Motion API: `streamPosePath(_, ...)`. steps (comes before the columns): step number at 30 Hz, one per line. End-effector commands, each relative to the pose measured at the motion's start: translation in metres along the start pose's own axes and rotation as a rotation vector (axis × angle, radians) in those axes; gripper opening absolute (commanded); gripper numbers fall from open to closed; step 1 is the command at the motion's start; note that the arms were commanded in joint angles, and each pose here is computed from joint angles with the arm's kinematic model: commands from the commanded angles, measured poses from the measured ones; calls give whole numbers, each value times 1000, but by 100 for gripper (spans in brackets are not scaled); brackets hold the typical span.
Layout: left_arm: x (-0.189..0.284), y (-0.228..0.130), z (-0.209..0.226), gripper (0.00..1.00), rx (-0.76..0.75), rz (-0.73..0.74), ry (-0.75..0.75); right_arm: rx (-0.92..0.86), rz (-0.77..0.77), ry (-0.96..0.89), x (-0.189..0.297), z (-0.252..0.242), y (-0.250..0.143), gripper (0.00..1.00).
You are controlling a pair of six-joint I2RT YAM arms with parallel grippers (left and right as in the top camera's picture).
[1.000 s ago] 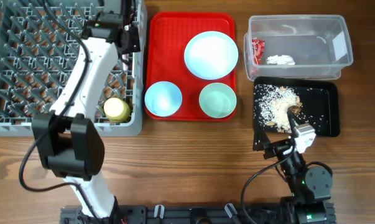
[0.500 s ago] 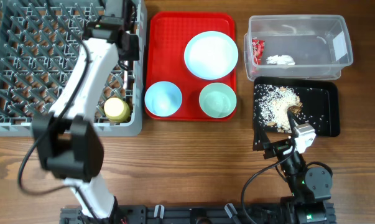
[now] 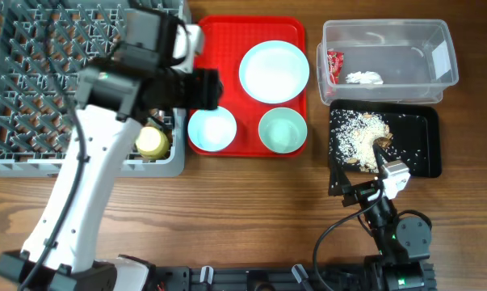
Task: Sort waste into correct bins and load items into the dishwasher rack
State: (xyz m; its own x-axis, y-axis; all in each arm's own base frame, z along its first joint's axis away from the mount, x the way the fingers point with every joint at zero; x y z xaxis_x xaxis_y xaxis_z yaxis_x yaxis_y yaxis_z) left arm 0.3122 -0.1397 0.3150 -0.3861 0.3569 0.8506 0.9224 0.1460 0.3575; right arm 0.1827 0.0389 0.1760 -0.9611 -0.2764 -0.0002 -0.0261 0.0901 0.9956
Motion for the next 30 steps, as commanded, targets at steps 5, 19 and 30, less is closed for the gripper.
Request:
streamPosePath(5, -83, -47, -8, 61, 150, 189, 155, 11, -11, -24, 1, -3, 1, 100)
streamPosePath(19, -147, -53, -29, 53, 170, 212, 128, 11, -11, -24, 1, -3, 1, 100)
streamPosePath(30, -224, -78, -29, 47, 122, 292, 207, 12, -11, -24, 1, -3, 1, 100)
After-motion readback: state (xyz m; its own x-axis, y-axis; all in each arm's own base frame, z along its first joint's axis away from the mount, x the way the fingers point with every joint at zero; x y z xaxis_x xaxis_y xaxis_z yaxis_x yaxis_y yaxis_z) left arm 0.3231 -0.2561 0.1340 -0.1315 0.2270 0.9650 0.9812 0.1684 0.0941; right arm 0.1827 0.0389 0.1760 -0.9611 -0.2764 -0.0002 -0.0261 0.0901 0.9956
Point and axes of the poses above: each gripper's point midway between its finger pads, its own x axis back along the fingers, its own z axis along the line the jaws close on, y = z × x, the point moved 6 cm from there along x, back along the fingers, and after that the axes turned 13 degrees about x, right-handed, at the moved point
